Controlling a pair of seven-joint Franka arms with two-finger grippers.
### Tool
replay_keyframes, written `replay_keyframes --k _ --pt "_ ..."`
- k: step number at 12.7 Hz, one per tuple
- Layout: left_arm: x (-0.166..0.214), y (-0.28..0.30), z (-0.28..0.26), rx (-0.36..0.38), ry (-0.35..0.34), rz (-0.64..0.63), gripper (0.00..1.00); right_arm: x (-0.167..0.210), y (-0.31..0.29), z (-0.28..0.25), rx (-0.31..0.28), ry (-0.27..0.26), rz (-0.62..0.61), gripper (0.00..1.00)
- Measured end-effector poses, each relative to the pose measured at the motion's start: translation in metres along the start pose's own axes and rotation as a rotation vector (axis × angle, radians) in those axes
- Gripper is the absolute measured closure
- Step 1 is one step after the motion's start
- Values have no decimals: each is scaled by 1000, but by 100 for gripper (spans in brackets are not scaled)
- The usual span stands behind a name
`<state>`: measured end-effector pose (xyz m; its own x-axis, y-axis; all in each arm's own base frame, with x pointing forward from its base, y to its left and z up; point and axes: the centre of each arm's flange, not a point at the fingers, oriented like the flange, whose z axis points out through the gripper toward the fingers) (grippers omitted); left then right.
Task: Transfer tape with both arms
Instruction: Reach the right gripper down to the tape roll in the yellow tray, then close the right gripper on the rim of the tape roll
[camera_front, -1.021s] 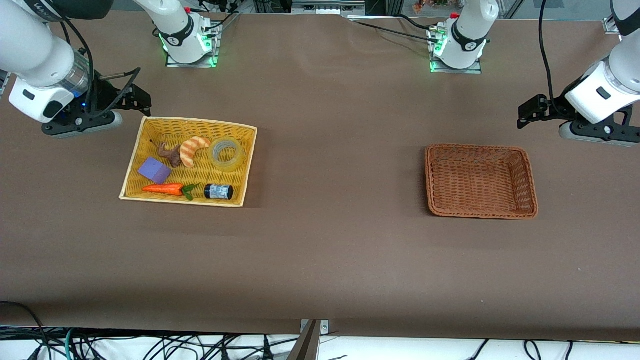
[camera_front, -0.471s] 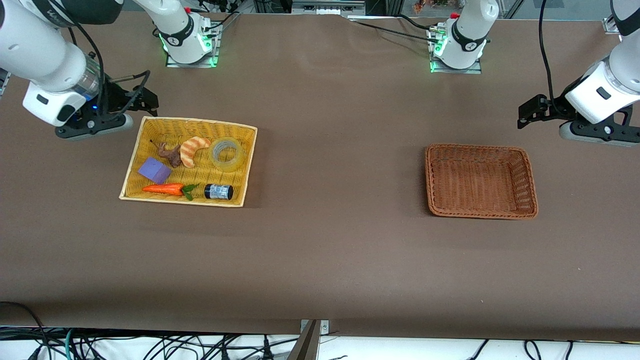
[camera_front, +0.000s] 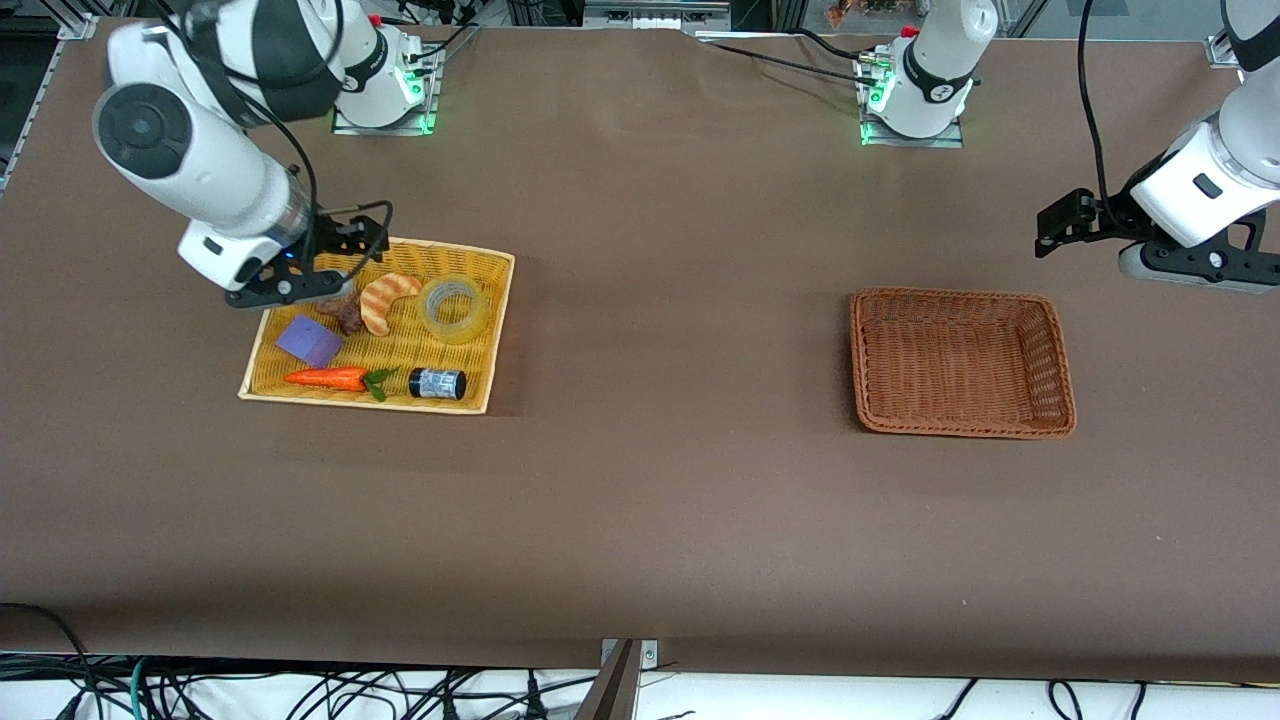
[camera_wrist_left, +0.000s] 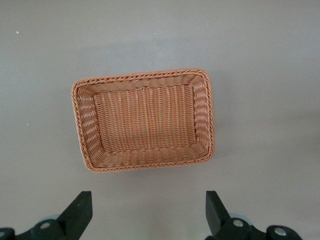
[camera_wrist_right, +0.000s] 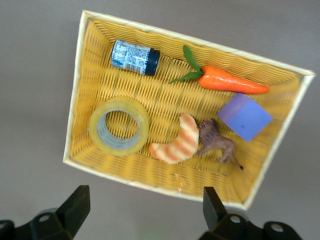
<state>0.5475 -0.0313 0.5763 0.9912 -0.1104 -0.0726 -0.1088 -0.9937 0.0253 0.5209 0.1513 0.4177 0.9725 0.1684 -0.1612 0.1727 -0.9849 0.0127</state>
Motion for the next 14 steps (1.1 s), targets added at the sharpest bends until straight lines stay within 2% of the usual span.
replay_keyframes --k 3,5,11,14 --pt "0 0 0 0 0 0 0 -6 -6 79 9 26 -4 0" --pt "0 0 0 0 -1 0 0 -9 -7 113 15 20 -5 0" --pt "0 0 0 0 -1 0 0 -7 -9 186 42 37 -6 0" --pt "0 0 0 0 -1 0 0 -7 -13 199 48 31 -10 3"
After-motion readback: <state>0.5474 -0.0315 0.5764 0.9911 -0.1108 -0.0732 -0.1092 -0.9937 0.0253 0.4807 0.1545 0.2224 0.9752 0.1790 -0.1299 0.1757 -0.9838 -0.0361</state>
